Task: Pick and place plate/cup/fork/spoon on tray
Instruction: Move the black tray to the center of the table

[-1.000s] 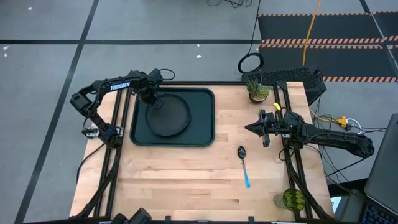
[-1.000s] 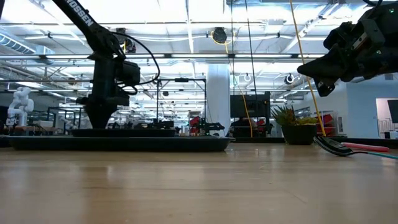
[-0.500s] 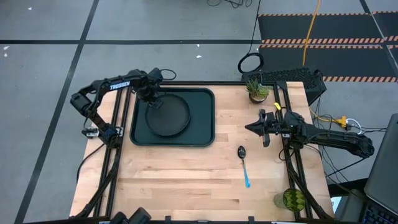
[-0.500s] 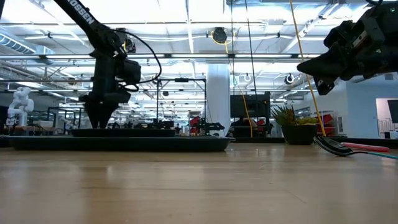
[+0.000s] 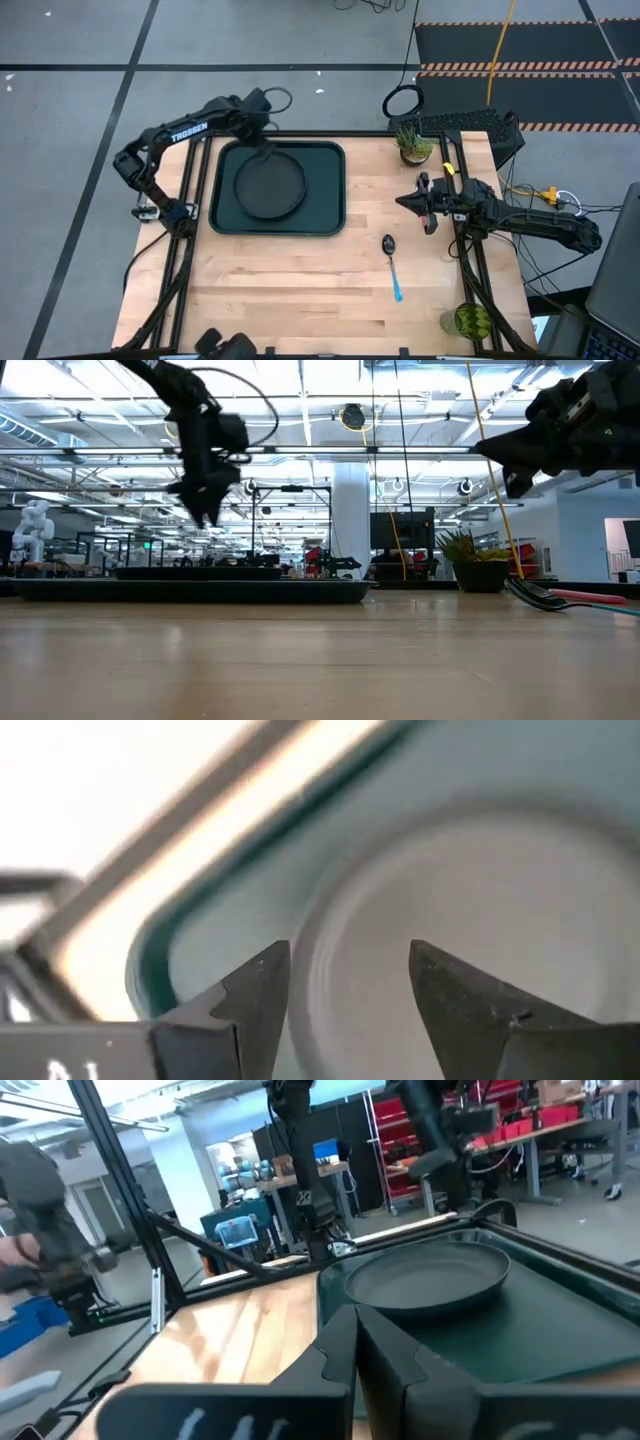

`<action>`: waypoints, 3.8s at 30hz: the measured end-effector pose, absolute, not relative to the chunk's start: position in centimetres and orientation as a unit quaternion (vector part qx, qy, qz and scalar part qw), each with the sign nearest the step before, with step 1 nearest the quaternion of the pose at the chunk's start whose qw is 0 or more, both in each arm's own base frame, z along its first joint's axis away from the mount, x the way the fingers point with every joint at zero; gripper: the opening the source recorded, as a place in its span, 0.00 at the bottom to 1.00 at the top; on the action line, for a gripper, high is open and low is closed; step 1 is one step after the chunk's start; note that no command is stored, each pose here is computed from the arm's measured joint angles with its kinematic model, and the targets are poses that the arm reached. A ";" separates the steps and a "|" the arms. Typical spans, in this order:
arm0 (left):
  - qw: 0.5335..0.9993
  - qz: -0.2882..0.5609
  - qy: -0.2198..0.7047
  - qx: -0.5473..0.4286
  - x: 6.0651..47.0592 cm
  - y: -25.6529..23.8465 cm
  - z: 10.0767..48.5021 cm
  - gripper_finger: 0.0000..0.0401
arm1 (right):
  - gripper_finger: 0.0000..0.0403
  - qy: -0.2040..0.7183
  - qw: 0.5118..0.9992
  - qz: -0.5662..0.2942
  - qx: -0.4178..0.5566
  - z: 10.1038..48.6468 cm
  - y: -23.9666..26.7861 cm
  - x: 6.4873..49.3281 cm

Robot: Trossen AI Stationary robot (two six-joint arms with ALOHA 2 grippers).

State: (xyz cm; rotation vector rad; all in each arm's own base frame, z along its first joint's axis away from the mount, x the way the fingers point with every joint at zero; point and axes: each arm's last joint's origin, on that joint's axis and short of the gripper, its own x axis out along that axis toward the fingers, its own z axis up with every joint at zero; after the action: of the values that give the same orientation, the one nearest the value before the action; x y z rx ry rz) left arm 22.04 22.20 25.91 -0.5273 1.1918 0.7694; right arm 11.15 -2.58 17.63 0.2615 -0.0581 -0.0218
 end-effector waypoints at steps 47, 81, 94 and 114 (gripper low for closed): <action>0.997 0.043 0.057 0.000 19.9 5.6 26.8 0.52 | 0.29 0.148 0.948 -0.173 0.220 23.9 -3.3 24.7; 0.987 -0.005 -0.025 0.157 18.6 0.5 29.0 0.52 | 0.43 0.328 0.762 -0.270 0.488 16.3 -7.7 29.5; 0.969 0.085 0.045 0.229 16.9 0.9 28.6 0.52 | 0.43 0.305 0.766 -0.257 0.504 13.7 -8.2 31.4; 0.957 0.146 0.055 0.245 14.1 2.0 29.3 0.52 | 0.43 0.297 0.769 -0.275 0.495 16.1 -7.9 30.1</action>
State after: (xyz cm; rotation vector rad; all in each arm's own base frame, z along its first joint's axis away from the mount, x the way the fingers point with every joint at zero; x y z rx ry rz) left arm 14.13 1.95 29.32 0.4968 0.1124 0.2971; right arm 30.13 -7.89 16.08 1.0736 0.6446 -0.5975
